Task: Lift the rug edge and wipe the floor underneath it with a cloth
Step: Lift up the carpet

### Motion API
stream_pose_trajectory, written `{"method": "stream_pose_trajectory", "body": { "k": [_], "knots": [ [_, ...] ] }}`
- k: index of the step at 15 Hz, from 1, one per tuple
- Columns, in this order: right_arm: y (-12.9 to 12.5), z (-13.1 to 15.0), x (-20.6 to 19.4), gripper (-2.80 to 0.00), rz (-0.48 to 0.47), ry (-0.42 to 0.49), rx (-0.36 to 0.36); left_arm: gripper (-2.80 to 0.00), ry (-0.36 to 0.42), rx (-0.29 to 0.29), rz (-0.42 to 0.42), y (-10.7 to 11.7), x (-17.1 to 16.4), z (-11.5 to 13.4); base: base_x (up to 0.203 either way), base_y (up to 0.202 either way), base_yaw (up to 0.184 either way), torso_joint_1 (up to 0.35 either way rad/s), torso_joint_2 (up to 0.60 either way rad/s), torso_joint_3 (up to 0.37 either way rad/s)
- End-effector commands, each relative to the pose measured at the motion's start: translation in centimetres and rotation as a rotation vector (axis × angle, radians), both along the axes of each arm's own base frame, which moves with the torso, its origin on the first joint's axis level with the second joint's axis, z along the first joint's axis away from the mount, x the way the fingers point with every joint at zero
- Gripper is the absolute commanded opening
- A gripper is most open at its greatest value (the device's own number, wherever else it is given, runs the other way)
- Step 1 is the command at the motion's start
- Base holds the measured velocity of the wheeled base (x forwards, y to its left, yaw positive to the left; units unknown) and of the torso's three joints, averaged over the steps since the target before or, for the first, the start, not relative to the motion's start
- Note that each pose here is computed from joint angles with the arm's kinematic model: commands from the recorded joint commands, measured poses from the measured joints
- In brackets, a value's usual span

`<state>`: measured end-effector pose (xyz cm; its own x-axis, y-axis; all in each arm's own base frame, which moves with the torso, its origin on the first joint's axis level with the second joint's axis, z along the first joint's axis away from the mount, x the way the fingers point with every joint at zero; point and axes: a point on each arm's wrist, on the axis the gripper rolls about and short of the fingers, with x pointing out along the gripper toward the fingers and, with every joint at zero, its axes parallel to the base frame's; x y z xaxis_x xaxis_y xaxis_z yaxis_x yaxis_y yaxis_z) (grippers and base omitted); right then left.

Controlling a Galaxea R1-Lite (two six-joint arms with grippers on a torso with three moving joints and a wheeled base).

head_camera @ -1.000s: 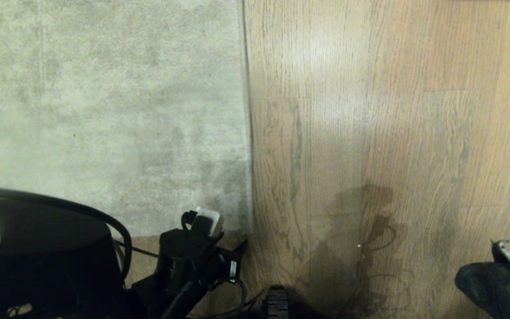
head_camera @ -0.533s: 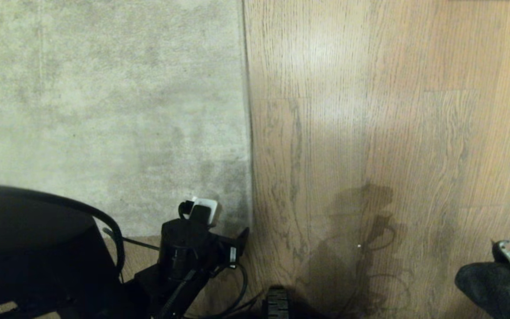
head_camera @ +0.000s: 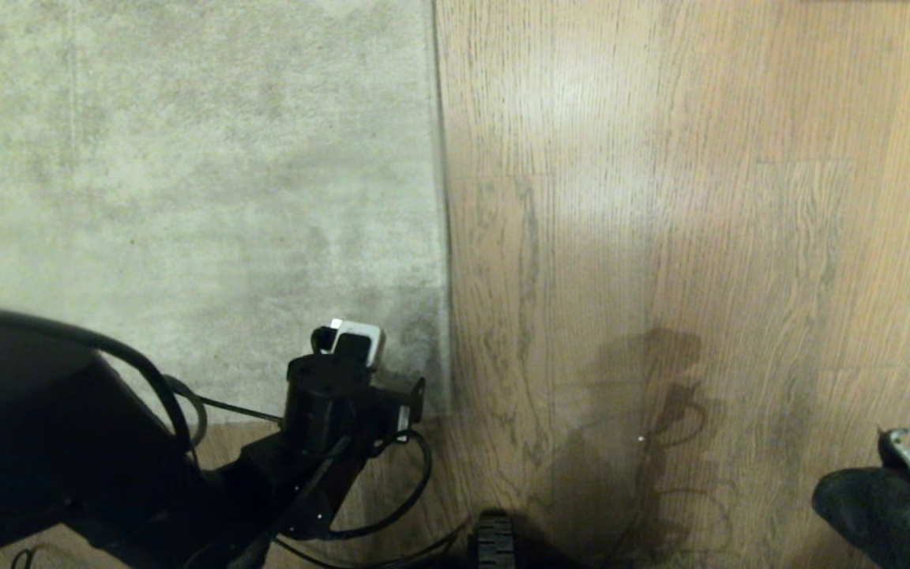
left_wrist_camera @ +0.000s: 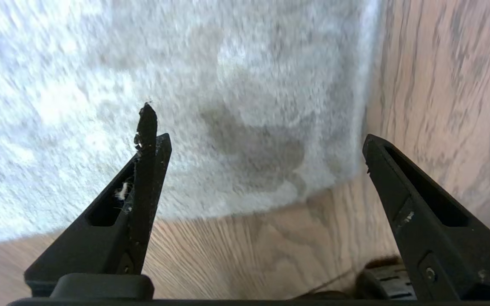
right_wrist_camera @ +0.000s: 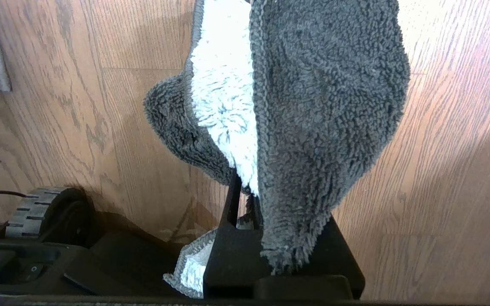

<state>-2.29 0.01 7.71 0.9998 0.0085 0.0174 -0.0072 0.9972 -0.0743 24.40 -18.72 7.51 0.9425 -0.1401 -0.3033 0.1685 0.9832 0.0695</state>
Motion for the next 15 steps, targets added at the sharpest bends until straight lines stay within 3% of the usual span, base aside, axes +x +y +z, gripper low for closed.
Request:
{"method": "stream_pose_trajectory", "body": {
  "k": [1,5,10,15],
  "knots": [
    [0.0,0.0,0.0,-2.80,0.001,0.001,-0.001,0.00,-0.023,0.008,0.018,0.5,0.4,0.6,0.000,0.000,0.000,0.000,0.00,0.000],
    [0.0,0.0,0.0,-2.80,0.001,0.001,-0.001,0.00,-0.036,0.057,0.039,1.3,1.2,0.8,0.000,0.000,0.000,0.000,0.00,0.000],
    [0.0,0.0,0.0,-2.80,0.001,0.001,-0.001,0.00,0.017,0.104,0.048,1.3,1.9,0.4,0.000,0.000,0.000,0.000,0.00,0.000],
    [0.0,0.0,0.0,-2.80,0.001,0.001,-0.001,0.00,-0.020,0.071,0.045,-0.4,4.2,1.1,0.000,0.000,0.000,0.000,0.00,0.000]
  ]
}}
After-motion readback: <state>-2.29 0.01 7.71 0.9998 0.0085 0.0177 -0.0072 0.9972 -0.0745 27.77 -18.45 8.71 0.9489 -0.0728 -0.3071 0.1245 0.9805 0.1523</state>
